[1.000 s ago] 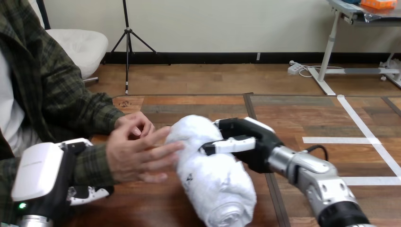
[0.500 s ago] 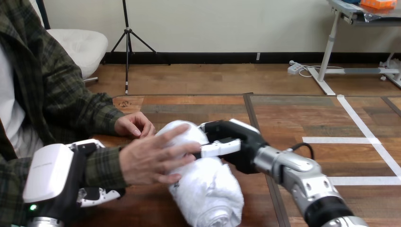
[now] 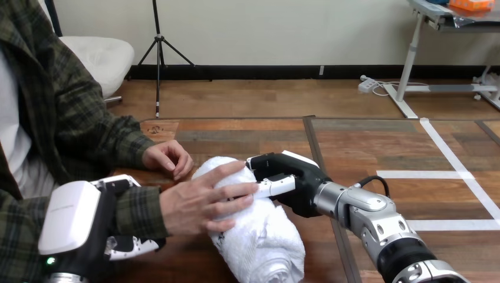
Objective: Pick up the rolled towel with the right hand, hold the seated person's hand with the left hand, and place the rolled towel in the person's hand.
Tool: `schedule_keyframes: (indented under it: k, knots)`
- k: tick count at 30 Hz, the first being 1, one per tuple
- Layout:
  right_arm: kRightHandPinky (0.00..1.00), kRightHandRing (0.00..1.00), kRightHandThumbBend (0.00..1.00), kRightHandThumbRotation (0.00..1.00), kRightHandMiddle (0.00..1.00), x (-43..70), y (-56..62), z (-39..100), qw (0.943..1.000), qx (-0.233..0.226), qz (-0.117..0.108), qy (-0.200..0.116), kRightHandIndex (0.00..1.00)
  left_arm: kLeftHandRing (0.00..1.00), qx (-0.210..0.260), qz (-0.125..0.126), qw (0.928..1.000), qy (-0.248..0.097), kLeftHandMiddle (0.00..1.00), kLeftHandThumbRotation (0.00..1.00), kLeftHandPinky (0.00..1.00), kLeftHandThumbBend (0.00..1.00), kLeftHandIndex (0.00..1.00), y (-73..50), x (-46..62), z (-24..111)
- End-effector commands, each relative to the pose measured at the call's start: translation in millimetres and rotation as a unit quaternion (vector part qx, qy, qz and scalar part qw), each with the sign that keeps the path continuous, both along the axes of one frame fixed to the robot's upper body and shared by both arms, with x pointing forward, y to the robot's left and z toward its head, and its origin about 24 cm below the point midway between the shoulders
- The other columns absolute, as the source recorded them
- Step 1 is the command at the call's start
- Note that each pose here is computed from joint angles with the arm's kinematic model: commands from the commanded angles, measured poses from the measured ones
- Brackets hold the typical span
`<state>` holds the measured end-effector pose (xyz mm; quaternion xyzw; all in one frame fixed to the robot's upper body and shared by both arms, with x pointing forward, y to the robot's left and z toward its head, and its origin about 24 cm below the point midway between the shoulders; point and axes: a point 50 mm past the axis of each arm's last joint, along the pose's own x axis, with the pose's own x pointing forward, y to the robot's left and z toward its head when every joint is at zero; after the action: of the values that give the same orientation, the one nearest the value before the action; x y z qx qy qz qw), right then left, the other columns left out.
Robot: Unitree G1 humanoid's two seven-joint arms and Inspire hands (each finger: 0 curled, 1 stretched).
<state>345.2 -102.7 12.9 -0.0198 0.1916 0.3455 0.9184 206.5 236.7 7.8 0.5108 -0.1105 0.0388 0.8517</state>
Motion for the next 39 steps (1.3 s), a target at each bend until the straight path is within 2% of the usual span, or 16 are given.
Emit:
schedule_keyframes:
  k: [1, 19, 39]
  knots:
    - [0.08, 0.12, 0.76, 0.00, 0.20, 35.9, 57.1, 91.2, 0.9851, 0.041, 0.075, -0.150, 0.30, 0.34, -0.052, -0.012, 0.9933, -0.102, 0.40, 0.00, 0.29, 0.98, 0.41, -21.2, 19.1, 31.7]
    - [0.09, 0.13, 0.78, 0.00, 0.21, 33.6, 71.9, 98.7, 0.9780, 0.031, 0.102, -0.180, 0.29, 0.33, -0.070, -0.013, 0.9935, -0.089, 0.40, 0.00, 0.28, 0.95, 0.41, -35.2, 21.9, 31.2]
    - [0.10, 0.13, 0.79, 0.00, 0.20, 33.2, 78.4, 106.3, 0.9731, 0.024, 0.113, -0.199, 0.30, 0.35, -0.071, -0.016, 0.9929, -0.094, 0.40, 0.00, 0.30, 0.97, 0.41, -38.3, 26.1, 28.7]
